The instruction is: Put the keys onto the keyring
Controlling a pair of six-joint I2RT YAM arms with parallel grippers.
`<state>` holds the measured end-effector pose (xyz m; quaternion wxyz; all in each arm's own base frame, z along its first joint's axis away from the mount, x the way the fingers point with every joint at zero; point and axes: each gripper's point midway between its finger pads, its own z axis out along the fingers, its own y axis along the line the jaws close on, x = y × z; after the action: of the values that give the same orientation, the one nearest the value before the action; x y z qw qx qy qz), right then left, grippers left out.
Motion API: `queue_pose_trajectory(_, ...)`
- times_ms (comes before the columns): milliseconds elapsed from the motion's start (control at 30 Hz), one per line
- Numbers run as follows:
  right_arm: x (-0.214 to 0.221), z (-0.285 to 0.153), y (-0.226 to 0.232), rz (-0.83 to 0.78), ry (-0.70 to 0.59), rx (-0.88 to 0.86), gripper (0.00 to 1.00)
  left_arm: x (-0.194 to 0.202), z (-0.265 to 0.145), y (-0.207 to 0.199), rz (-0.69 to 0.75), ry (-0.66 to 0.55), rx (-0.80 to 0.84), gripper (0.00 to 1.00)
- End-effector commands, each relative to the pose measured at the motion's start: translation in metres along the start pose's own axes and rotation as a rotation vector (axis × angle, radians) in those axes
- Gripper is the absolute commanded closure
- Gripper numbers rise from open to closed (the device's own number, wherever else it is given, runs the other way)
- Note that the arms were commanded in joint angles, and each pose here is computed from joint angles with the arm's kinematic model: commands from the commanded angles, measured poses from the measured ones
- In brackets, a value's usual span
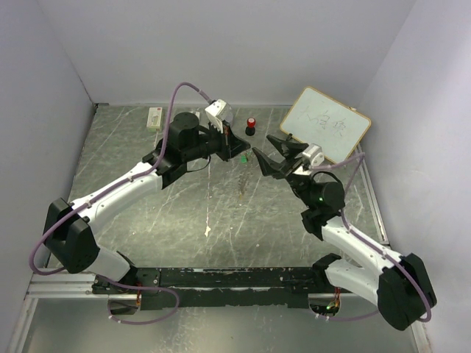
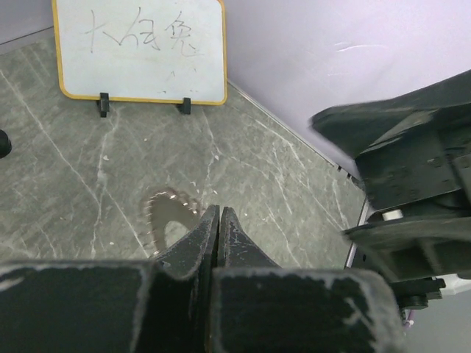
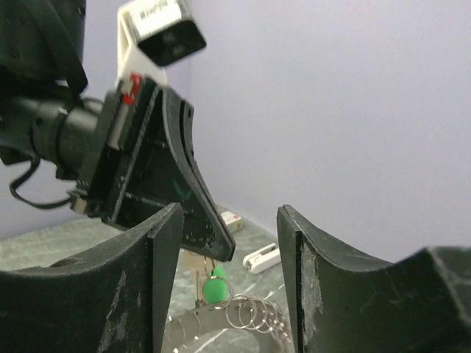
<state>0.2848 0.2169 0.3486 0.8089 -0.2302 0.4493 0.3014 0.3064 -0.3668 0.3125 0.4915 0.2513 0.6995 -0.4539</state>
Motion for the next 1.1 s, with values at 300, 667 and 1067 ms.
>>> queue_pose_trajectory(300,-0.02,-0.012,-0.022,-0.051,0.017,0.132,0.44,-0.028,-0.007,-0.004,0.047,-0.06,-0.014,0.93)
queue_pose_trajectory(667,-0.007,-0.018,-0.025,-0.063,0.084,0.147,0.42,-0.023,-0.006,0.002,0.095,-0.027,-0.033,0.93)
queue_pose_trajectory(1067,0.012,-0.029,-0.026,-0.065,0.155,0.16,0.43,0.02,-0.011,0.05,0.087,0.087,-0.216,0.93)
